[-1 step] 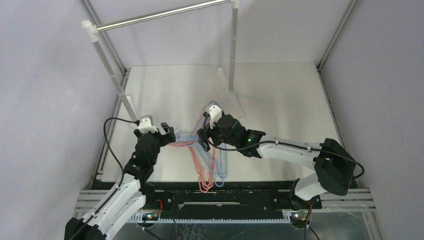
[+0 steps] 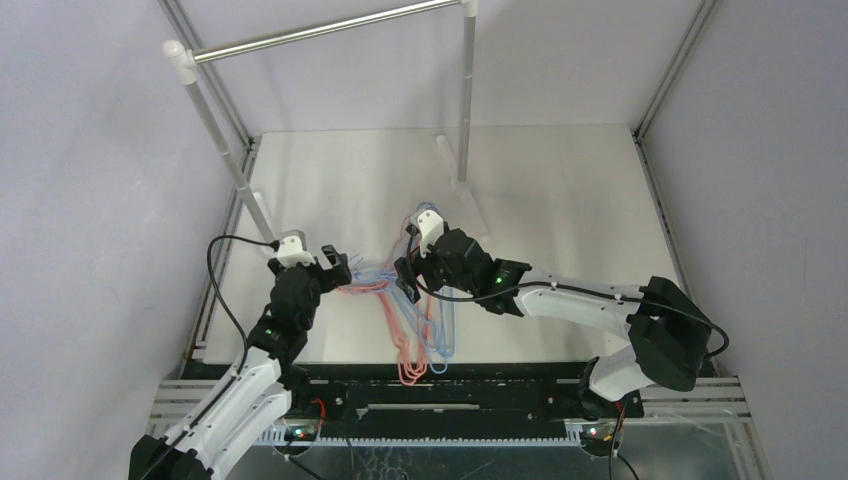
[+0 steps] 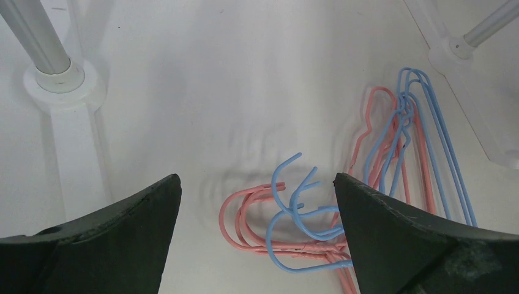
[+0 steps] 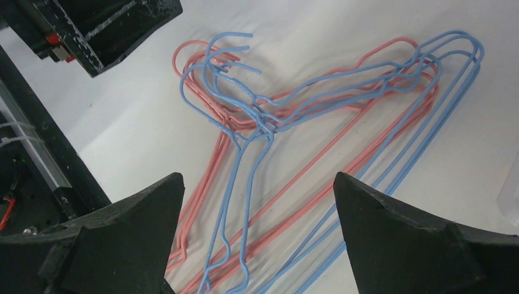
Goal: Organize the hangers
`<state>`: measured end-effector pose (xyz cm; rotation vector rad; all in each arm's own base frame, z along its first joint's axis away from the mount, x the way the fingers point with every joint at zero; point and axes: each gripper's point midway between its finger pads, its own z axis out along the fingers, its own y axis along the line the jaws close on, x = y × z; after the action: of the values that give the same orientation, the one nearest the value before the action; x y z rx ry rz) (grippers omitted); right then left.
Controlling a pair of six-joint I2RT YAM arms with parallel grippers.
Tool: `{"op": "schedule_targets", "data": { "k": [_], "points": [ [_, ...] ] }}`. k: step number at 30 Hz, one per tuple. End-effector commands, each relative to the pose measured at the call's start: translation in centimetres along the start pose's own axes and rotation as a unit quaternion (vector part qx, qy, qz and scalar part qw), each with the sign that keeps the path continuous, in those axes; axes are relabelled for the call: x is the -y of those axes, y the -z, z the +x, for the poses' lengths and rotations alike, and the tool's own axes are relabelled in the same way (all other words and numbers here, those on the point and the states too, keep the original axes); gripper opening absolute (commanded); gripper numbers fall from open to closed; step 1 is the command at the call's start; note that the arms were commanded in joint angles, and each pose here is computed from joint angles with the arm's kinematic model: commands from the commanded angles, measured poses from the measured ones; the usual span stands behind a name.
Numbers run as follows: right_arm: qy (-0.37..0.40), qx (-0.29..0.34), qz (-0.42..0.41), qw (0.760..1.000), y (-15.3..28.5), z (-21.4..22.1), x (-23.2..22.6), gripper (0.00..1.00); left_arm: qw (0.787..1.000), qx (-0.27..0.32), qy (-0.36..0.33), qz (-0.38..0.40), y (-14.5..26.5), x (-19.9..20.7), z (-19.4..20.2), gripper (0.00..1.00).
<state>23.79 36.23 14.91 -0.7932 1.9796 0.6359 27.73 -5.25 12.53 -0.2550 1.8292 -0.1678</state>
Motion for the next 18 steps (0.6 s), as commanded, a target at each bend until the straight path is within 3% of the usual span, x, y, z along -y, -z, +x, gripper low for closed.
{"op": "schedule_targets", "data": {
  "k": [1, 5, 12, 18],
  "points": [
    [-0.032, 0.063, 0.002, 0.997, 0.8, -3.6, -0.1, 1.0, 1.0, 0.031, 0.001, 0.005, 0.0, 0.7, -2.4, 1.0],
    [-0.058, 0.06, 0.017, 0.996, 1.3, -3.7, 0.5, 1.0, 0.999, 0.037, 0.004, 0.006, 0.1, 0.6, -2.5, 1.0],
    [-0.033, 0.073, 0.02, 0.997, 1.6, -3.2, 1.0, 1.0, 0.999, 0.043, 0.005, -0.001, 0.2, 0.3, -2.6, 0.99],
    [-0.025, 0.037, -0.002, 0.999, 0.2, -0.9, -0.2, 0.95, 0.999, 0.046, -0.004, -0.001, 0.2, 0.2, -2.6, 1.0]
  ]
}}
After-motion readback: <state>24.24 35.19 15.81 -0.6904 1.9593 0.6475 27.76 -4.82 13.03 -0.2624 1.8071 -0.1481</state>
